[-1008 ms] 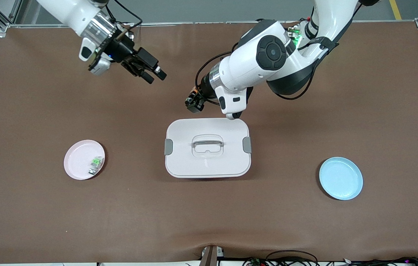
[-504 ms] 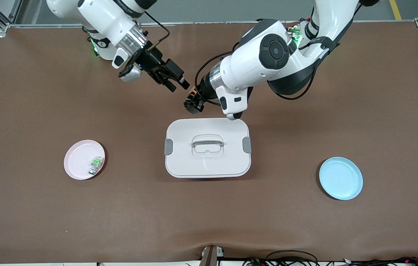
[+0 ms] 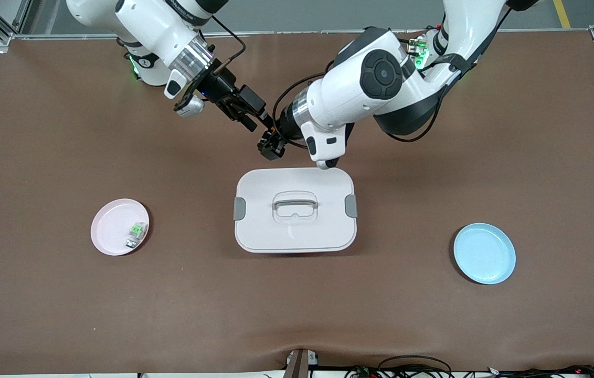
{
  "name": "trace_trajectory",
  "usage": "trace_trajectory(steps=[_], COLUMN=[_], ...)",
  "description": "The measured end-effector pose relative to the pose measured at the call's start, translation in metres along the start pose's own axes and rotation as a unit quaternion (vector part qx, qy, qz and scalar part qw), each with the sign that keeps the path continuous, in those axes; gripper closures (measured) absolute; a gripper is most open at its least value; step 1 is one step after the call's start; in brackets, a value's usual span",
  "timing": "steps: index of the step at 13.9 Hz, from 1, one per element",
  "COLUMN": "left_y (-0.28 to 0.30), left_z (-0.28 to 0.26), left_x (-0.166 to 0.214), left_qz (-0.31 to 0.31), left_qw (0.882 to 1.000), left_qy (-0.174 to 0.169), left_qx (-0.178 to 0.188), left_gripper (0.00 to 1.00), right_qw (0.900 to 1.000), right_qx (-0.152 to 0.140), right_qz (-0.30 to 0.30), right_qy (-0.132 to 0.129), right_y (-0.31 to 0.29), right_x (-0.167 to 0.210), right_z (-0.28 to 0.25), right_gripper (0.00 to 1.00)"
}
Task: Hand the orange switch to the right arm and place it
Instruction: 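Hold the switch up while the right gripper reaches toward it, then close the right gripper on the switch held by the left gripper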
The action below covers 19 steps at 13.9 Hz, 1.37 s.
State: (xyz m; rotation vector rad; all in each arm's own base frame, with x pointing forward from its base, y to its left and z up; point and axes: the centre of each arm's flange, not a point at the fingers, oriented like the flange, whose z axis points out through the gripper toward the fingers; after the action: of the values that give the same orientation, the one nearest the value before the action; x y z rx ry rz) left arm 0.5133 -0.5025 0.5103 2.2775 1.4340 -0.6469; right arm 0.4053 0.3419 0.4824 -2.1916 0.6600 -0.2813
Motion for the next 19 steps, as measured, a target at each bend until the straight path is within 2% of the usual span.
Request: trace_trajectory(steps=[9, 10, 13, 15, 19], left_y=[-0.001, -0.001, -0.001, 0.000, 0.000], left_z=[0.003, 0.004, 0.005, 0.004, 0.004], left_x=[-0.003, -0.003, -0.001, -0.001, 0.000], left_qz=[0.000, 0.000, -0.001, -0.002, -0.003], left_qw=[1.000, 1.000, 1.000, 1.000, 1.000], left_qy=[-0.001, -0.001, 0.000, -0.001, -0.001], left_qx=[0.002, 0.002, 0.003, 0.003, 0.003], left_gripper=[0.28, 0.28, 0.28, 0.28, 0.28], right_qw=[1.000, 1.000, 1.000, 1.000, 1.000], right_qx=[-0.008, -0.008, -0.004, -0.005, -0.004], right_qz=[-0.005, -0.005, -0.007, -0.009, -0.009], right_qy=[-0.005, -0.006, -0.006, -0.006, -0.006], right_y=[-0.004, -0.005, -0.008, -0.008, -0.008], right_x=[-0.006, -0.006, -0.008, -0.008, -0.008], right_z=[0.026, 0.026, 0.025, 0.025, 0.025], right_gripper=[0.00, 0.07, 0.42, 0.59, 0.58])
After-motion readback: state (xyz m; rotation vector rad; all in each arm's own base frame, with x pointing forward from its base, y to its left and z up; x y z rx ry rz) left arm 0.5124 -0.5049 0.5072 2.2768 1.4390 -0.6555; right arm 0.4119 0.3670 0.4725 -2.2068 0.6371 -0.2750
